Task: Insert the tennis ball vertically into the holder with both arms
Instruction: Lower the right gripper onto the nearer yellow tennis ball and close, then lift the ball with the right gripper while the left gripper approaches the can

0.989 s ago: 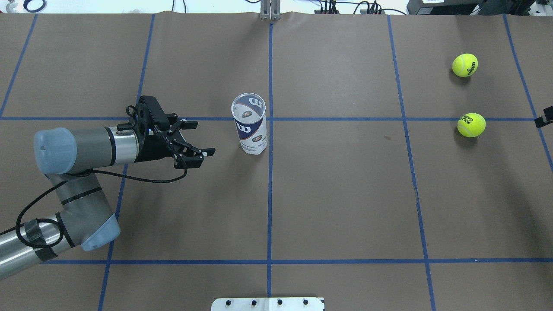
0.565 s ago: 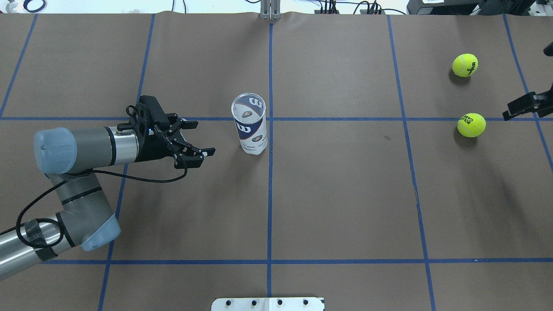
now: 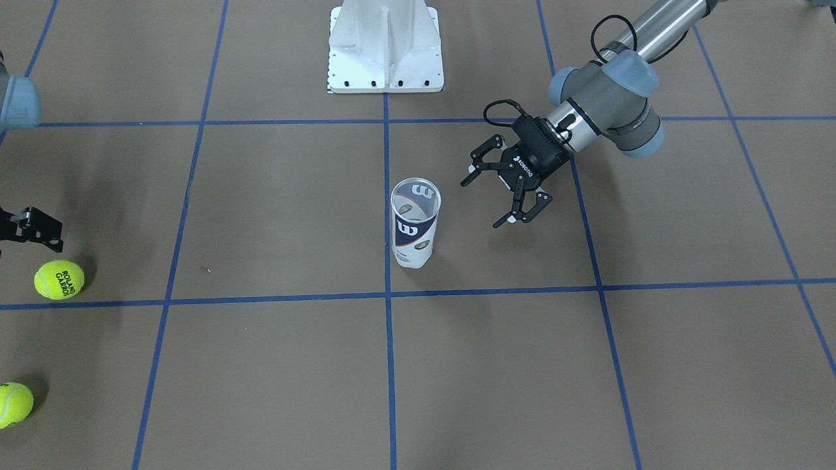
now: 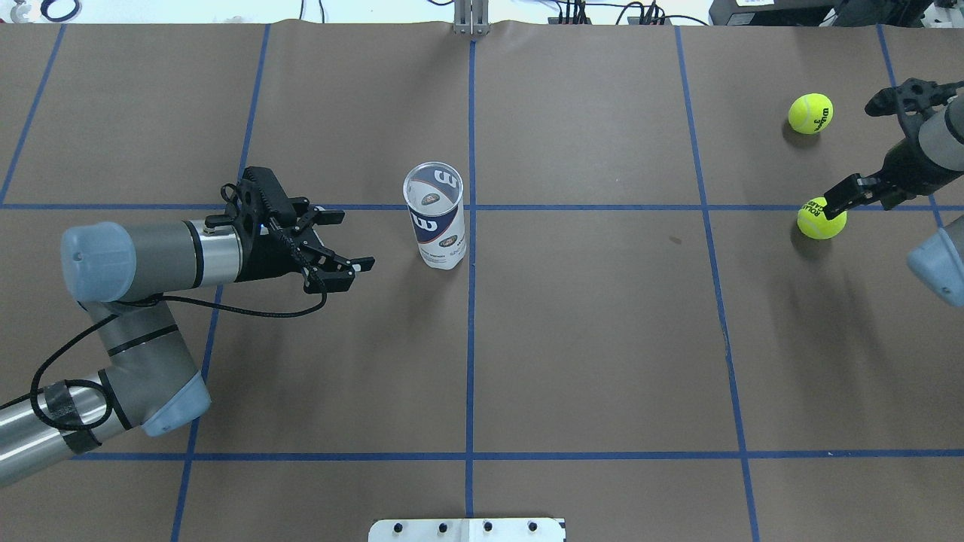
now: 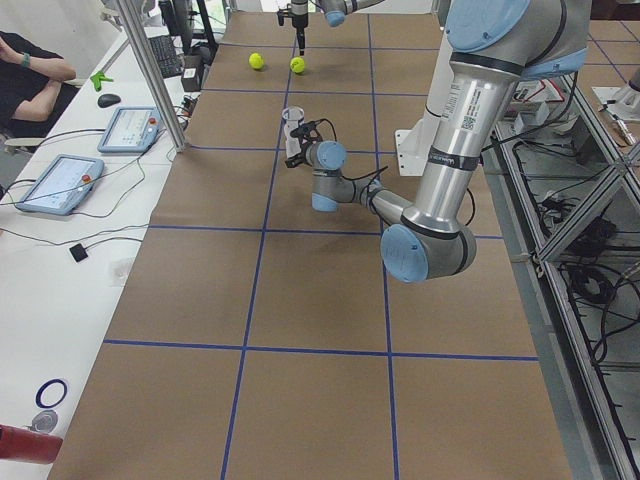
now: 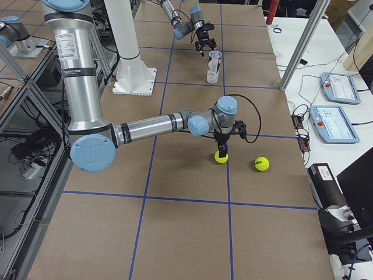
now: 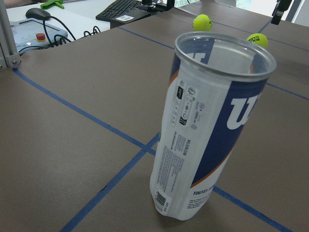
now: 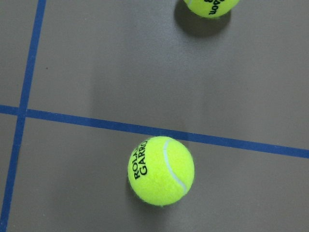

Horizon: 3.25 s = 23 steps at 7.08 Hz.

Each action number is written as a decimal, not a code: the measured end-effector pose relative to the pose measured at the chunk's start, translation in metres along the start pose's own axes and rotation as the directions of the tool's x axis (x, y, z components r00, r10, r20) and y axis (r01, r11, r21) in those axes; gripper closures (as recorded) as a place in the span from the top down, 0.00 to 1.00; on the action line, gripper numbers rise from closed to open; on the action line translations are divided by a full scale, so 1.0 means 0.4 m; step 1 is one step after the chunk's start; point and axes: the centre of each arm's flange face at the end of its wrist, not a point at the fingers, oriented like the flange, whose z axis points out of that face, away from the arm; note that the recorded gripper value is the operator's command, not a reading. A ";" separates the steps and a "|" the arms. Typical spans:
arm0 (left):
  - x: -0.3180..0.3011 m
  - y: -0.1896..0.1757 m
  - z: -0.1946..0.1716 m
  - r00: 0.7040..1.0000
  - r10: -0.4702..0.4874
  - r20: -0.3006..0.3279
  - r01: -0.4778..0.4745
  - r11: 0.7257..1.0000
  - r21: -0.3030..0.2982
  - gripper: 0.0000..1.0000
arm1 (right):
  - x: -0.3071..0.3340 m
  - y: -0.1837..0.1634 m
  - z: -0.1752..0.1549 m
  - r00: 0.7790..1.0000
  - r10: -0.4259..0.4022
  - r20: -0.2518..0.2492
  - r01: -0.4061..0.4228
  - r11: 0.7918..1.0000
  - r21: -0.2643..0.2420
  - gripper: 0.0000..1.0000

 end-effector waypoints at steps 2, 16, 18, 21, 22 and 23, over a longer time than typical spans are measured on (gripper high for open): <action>-0.002 0.003 0.001 1.000 0.004 0.001 -0.004 1.000 -0.002 0.99 | -0.023 -0.016 0.044 0.999 -0.022 -0.027 0.021 1.000 -0.016 0.99; -0.012 0.020 0.005 1.000 0.007 0.001 -0.007 1.000 -0.004 0.99 | -0.024 -0.080 0.157 0.997 -0.063 -0.052 0.060 0.997 -0.058 0.92; -0.013 0.023 0.003 1.000 0.009 0.001 -0.009 1.000 -0.005 0.99 | -0.026 -0.084 0.159 0.997 -0.060 -0.051 0.057 0.997 -0.058 0.41; -0.015 0.024 0.001 1.000 0.011 0.003 -0.011 1.000 -0.006 0.99 | -0.048 -0.098 0.136 0.997 -0.072 -0.039 0.070 0.997 -0.040 0.00; -0.015 0.024 0.001 1.000 0.011 0.002 -0.011 1.000 -0.006 0.99 | -0.071 -0.122 0.097 0.996 -0.082 -0.024 0.082 0.997 -0.012 0.00; -0.014 0.024 0.003 1.000 0.011 0.002 -0.011 1.000 -0.006 0.99 | -0.088 -0.152 0.047 0.996 -0.084 0.001 0.084 0.996 0.017 0.00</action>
